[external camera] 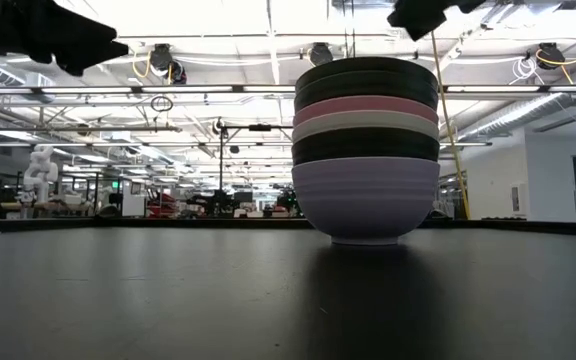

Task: Nest bowls inside each other
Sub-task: Return to Home Position

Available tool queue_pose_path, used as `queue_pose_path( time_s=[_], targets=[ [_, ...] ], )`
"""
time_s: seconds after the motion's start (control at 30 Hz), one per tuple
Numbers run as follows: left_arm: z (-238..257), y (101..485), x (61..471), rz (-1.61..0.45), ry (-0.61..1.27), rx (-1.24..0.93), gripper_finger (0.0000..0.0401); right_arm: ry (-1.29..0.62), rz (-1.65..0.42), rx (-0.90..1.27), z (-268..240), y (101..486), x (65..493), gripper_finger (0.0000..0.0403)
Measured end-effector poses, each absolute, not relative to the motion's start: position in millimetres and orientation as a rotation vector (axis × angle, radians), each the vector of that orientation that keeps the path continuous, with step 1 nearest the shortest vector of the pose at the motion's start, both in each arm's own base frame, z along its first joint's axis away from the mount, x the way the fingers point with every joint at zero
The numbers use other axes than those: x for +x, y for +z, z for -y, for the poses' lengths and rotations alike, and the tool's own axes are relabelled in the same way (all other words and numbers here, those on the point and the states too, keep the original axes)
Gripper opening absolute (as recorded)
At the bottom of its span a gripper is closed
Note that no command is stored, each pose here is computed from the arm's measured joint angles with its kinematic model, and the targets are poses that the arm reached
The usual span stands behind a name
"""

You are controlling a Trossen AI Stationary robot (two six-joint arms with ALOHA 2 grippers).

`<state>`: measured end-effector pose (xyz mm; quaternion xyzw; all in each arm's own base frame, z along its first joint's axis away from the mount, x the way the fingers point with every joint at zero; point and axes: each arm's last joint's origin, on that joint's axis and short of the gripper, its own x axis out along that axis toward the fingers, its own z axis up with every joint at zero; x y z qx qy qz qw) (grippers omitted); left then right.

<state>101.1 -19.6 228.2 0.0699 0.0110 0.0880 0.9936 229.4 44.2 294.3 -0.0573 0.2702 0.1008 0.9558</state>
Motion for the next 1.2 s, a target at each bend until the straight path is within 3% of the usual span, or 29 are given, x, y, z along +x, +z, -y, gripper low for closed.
queue_pose_path(
  time_s=[0.53,0.77,1.07,1.2],
  targets=[
    [6,227,77,0.004,0.241,0.167,0.0239,0.08,-0.224,-0.006,-10,242,120,0.0116],
    [8,225,74,0.008,0.13,0.15,0.0239,0.081,-0.195,-0.011,-9,237,103,0.0116],
    [8,217,77,-0.03,0.13,0.108,0.0239,0.03,-0.18,-0.007,-6,234,89,0.0116],
    [9,203,81,-0.065,0.138,0.115,0.0239,0.028,-0.17,0.007,-6,213,89,0.0116]
  ],
)
